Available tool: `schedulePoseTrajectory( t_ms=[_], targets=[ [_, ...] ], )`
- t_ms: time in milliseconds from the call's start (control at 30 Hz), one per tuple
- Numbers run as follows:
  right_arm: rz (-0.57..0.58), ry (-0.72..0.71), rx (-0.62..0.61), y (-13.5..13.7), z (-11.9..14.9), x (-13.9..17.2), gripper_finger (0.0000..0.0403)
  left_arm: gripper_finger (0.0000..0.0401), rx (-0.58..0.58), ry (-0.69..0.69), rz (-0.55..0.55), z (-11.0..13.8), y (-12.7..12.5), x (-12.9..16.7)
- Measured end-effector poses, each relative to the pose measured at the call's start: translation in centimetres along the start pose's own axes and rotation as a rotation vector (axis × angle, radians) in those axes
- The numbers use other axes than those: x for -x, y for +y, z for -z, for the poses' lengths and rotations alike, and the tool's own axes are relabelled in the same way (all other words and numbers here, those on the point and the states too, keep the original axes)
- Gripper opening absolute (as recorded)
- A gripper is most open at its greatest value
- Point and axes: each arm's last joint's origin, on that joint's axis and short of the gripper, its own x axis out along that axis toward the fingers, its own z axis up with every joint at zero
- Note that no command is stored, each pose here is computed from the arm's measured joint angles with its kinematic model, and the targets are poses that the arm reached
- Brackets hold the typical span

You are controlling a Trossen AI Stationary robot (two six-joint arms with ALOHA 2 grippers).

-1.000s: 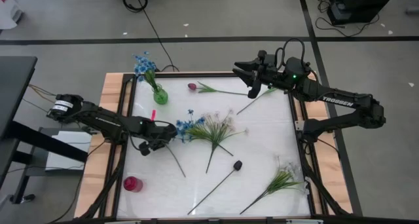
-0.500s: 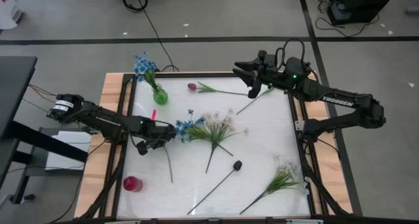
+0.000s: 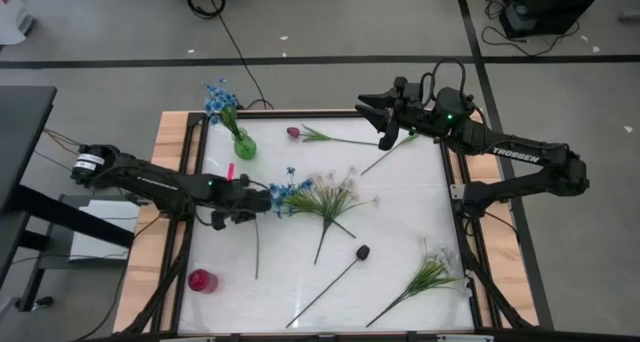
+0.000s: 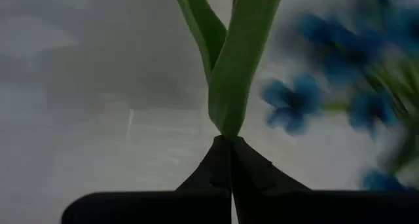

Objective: Sort flowers into vase by color
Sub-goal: Put the top black tulip into the green vase

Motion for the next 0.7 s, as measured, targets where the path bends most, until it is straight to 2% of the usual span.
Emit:
schedulePoseTrajectory(
  t_ms=[100,267,367,500,700],
  targets=[
    [0.000,0.000,0.000,0.0,0.0,0.0,0.0160,0.0000,-0.189,0.036,0.086,0.2,-0.6,0.6],
    [0.000,0.000,0.000,0.0,0.0,0.0,0.0160,0.0000,-0.343,0.059,0.146,0.3,-1.0,1.2],
    [0.000,0.000,0.000,0.0,0.0,0.0,0.0160,0.0000,-0.483,0.038,0.183,-0.2,-1.3,1.5],
    [0.000,-0.001,0.000,0.0,0.0,0.0,0.0160,0.0000,-0.637,-0.028,0.266,-1.6,-2.3,2.1],
    [-0.001,-0.001,0.000,0.0,0.0,0.0,0.0160,0.0000,-0.758,-0.219,0.456,-4.6,-4.2,4.0]
  ],
)
